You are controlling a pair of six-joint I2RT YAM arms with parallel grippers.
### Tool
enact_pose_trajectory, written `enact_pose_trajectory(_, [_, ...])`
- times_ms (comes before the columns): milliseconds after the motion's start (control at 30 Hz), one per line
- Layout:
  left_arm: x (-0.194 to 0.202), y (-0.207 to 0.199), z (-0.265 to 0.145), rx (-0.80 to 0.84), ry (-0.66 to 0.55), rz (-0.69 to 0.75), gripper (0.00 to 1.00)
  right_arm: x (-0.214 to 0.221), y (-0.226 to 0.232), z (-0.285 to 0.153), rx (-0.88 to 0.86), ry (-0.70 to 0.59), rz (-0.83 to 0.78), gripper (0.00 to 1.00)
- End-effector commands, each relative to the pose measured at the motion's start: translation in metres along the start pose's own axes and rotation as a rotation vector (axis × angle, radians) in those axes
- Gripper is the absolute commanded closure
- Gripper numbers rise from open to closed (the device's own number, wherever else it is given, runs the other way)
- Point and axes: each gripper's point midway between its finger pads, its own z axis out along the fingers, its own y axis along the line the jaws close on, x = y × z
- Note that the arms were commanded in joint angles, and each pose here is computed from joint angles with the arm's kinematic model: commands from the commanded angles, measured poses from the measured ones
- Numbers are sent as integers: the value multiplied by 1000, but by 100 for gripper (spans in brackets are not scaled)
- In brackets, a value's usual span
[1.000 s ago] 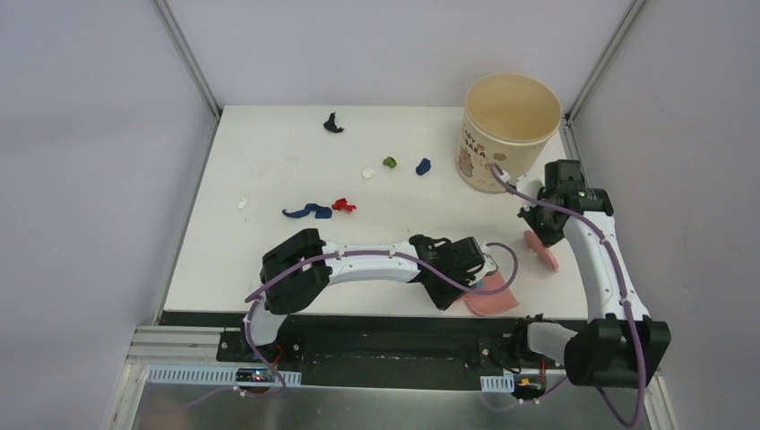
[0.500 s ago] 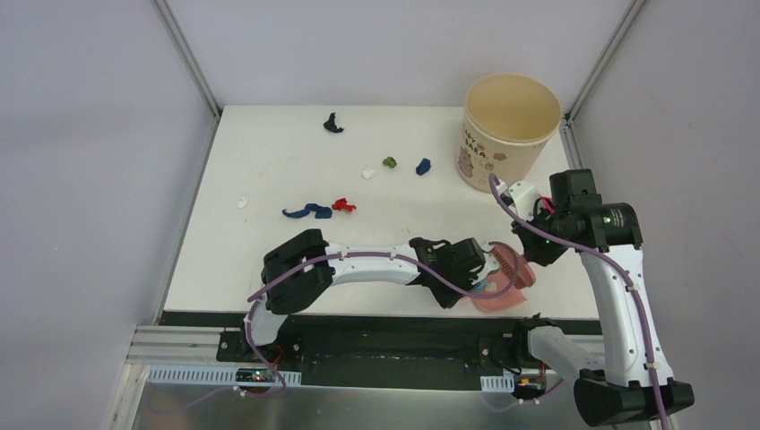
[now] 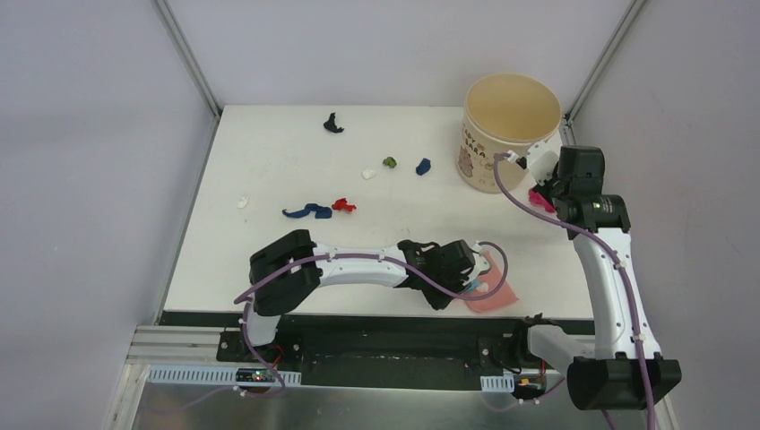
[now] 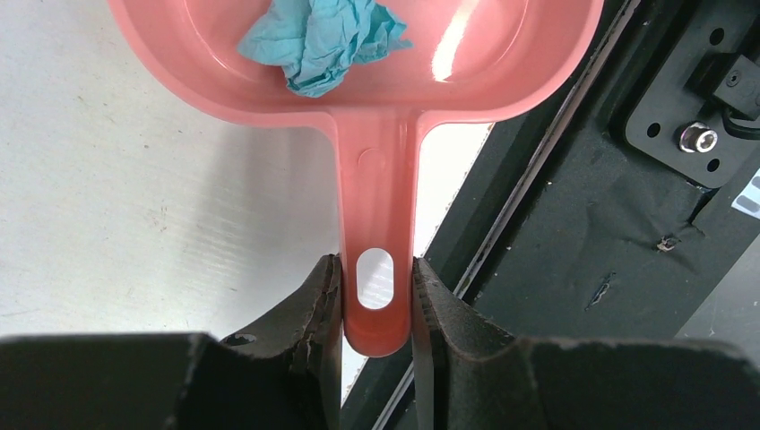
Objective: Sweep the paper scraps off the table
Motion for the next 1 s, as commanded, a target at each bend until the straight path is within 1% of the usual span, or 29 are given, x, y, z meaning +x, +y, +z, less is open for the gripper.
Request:
enact_pose_trajectory(0, [-17,-8,-20,14,-78,-20,100,-32,-52,23,209,-70,-75,100])
enact_pose_trajectory(233, [-11,-7,-22,15,-68,-33,100,-54,-51,80,249,-145,-155,100])
enact_pose_trajectory(333, [-8,-6,-25,8,-67,-43,100,-42,-40,101,241,-131,-153,100])
enact_pose_trajectory(433, [-5,-6,-26,8,-63,-55,100,-25,-17,116,180,-85,-173,100])
enact_pose_trajectory(467, [-3,-6,-25,8,-59,-58,100,-21,-7,119,137,-79,-227,100])
enact_pose_trajectory(567, [1,-4,-21,3,-44,-58,100,-1,34,115,-30,-47,-261,100])
enact_pose_trajectory(600, [2,-3,-20,1,-40,-54,100,4,47,107,-89,-41,-251,100])
enact_pose_trajectory(667, [5,-1,-17,-7,-27,-50,100,5,75,83,-228,-74,-195,100])
enact_pose_trajectory(733, [7,0,-15,-12,-20,-48,100,-4,104,44,-380,-150,-152,100])
enact_pose_trajectory(767, [7,0,-13,-14,-16,-47,100,-2,120,17,-475,-168,-140,100])
enact_pose_trajectory(800, [7,1,-12,-19,-13,-45,100,-8,131,-8,-553,-215,-124,100])
enact_pose_trajectory(900, [7,5,-7,-40,-3,-43,100,-17,148,-85,-747,-331,-95,100])
enact_pose_trajectory(967, [6,7,-4,-51,4,-39,100,-20,145,-115,-797,-360,-64,100])
